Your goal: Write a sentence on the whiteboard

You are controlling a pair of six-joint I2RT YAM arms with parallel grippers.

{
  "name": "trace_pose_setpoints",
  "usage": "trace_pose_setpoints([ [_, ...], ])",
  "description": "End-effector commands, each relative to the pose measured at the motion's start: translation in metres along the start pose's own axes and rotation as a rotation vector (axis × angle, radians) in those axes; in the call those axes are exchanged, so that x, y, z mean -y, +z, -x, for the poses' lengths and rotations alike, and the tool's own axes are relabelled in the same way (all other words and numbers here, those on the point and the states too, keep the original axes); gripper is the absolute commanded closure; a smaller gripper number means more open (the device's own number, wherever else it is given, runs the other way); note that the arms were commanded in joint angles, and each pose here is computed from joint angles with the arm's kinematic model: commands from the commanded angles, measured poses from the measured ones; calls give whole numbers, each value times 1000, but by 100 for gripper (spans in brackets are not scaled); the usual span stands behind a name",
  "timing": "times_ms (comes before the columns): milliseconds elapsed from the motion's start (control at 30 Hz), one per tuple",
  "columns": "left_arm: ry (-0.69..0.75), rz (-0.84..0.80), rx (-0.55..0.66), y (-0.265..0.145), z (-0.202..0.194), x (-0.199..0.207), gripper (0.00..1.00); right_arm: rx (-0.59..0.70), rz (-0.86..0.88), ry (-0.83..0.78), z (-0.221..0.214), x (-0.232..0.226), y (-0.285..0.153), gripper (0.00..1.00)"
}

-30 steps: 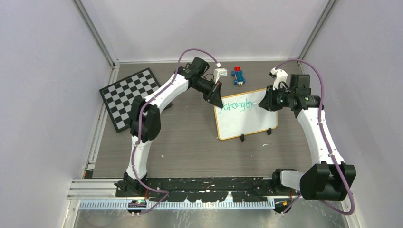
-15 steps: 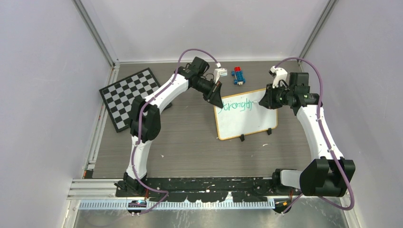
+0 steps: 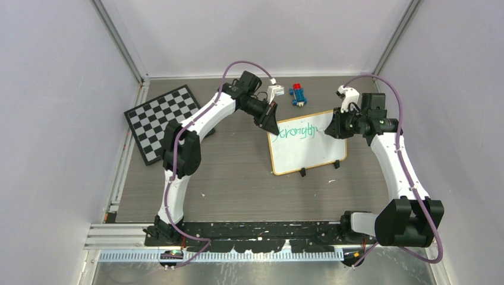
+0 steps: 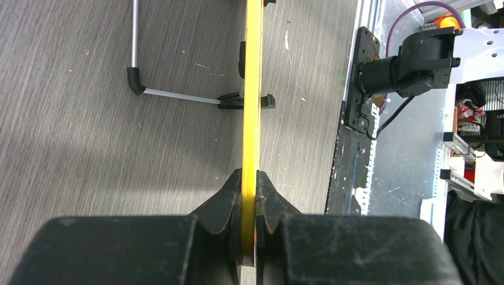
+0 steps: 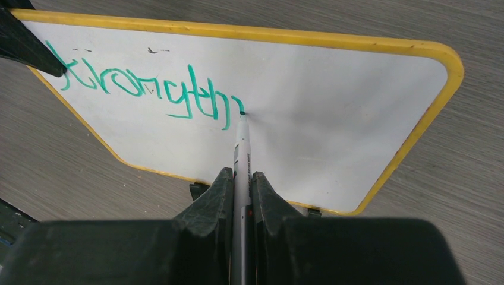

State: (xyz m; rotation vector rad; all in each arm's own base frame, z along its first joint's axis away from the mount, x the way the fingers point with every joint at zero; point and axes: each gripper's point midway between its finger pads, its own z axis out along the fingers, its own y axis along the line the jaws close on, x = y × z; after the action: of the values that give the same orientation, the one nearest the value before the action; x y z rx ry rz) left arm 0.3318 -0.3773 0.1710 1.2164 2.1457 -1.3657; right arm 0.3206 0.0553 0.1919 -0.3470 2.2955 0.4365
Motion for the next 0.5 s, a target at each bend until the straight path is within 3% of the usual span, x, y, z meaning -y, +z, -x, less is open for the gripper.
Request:
trace_pose_setpoints([
  [0, 41, 29, -9, 1, 3, -1, 100, 9, -13, -32, -3, 2, -1, 100],
  [467, 40, 28, -10, 2, 2, -1, 100, 75, -22, -36, 29, 3, -7, 100],
])
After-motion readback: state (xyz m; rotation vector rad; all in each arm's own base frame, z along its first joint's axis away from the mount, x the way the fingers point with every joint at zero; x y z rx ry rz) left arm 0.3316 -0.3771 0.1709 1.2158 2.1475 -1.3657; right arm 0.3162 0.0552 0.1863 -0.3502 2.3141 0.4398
